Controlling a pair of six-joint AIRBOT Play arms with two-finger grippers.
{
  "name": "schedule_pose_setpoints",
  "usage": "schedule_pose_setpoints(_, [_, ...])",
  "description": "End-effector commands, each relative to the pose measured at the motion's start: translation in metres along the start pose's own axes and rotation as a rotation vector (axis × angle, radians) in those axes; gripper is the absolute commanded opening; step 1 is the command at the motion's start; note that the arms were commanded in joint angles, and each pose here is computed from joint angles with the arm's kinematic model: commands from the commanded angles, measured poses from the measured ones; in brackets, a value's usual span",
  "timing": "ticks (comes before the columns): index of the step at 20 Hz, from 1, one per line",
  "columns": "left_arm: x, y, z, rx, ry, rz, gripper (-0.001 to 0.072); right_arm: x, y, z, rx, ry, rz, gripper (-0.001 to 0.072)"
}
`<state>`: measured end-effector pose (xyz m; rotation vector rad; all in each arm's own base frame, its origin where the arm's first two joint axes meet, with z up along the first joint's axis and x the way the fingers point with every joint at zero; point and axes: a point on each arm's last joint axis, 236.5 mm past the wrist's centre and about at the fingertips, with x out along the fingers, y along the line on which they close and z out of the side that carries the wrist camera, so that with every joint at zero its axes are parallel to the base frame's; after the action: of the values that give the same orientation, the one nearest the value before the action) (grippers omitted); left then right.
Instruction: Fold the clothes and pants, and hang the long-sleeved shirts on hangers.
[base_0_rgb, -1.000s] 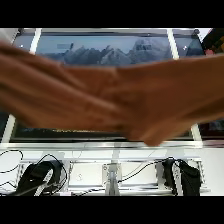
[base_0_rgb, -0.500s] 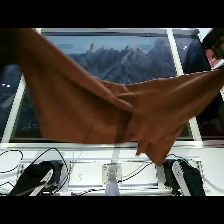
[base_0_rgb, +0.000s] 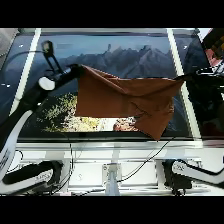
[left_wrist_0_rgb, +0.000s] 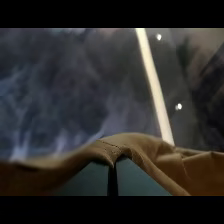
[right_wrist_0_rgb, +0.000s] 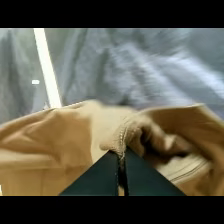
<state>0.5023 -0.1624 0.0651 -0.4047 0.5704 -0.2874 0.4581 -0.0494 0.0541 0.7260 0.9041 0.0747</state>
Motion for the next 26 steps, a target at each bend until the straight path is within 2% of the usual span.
schedule_pose_setpoints(1, [0.036, 0.037, -0.024, -0.164, -0.001, 0.077, 0.0016, 0.062, -0.013, 0.010, 0.080, -0.062, -0.004, 0.0012])
schedule_pose_setpoints(5, [0.030, 0.057, 0.014, -0.220, -0.169, 0.150, 0.0018, 0.075, 0.009, 0.044, 0.017, -0.257, -0.029, 0.0014])
schedule_pose_setpoints(6, [0.030, 0.058, 0.015, -0.220, -0.172, 0.152, 0.0079, 0.076, 0.013, 0.047, 0.008, -0.279, -0.029, 0.0113])
schedule_pose_setpoints(7, [0.030, 0.057, 0.014, -0.220, -0.172, 0.151, 0.0308, 0.076, 0.015, 0.049, 0.005, -0.290, -0.030, 0.0444])
schedule_pose_setpoints(8, [0.030, 0.057, 0.015, -0.220, -0.172, 0.149, 0.0652, 0.076, 0.015, 0.049, 0.004, -0.287, -0.029, 0.0633])
schedule_pose_setpoints(9, [0.028, 0.053, 0.016, -0.219, -0.167, 0.139, 0.0707, 0.073, 0.012, 0.046, -0.002, -0.269, -0.034, 0.0636])
schedule_pose_setpoints(14, [-0.007, 0.029, 0.044, -0.177, -0.163, 0.055, 0.0707, 0.009, -0.053, 0.029, -0.086, -0.115, -0.185, 0.0591])
schedule_pose_setpoints(15, [-0.018, 0.025, 0.044, -0.154, -0.124, 0.028, 0.0704, -0.010, -0.073, 0.019, -0.073, -0.061, -0.223, 0.0492])
schedule_pose_setpoints(16, [-0.029, 0.023, 0.042, -0.129, -0.078, 0.006, 0.0662, -0.027, -0.090, 0.007, -0.052, -0.005, -0.250, 0.0425])
schedule_pose_setpoints(17, [-0.042, 0.022, 0.035, -0.091, -0.015, -0.012, 0.0521, -0.044, -0.106, -0.008, -0.040, 0.060, -0.266, 0.0422])
schedule_pose_setpoints(18, [-0.054, 0.025, 0.028, -0.052, 0.045, -0.018, 0.0479, -0.059, -0.117, -0.026, -0.033, 0.137, -0.259, 0.0422])
schedule_pose_setpoints(20, [-0.081, 0.041, 0.012, -0.031, 0.162, -0.001, 0.0487, -0.080, -0.134, -0.057, 0.052, 0.237, -0.234, 0.0422])
schedule_pose_setpoints(22, [-0.108, 0.063, -0.001, -0.068, 0.242, 0.026, 0.0488, -0.085, -0.147, -0.078, 0.145, 0.207, -0.195, 0.0421])
schedule_pose_setpoints(26, [-0.154, 0.109, -0.026, -0.128, 0.272, 0.118, 0.0487, -0.055, -0.160, -0.153, 0.136, 0.279, -0.117, 0.0420])
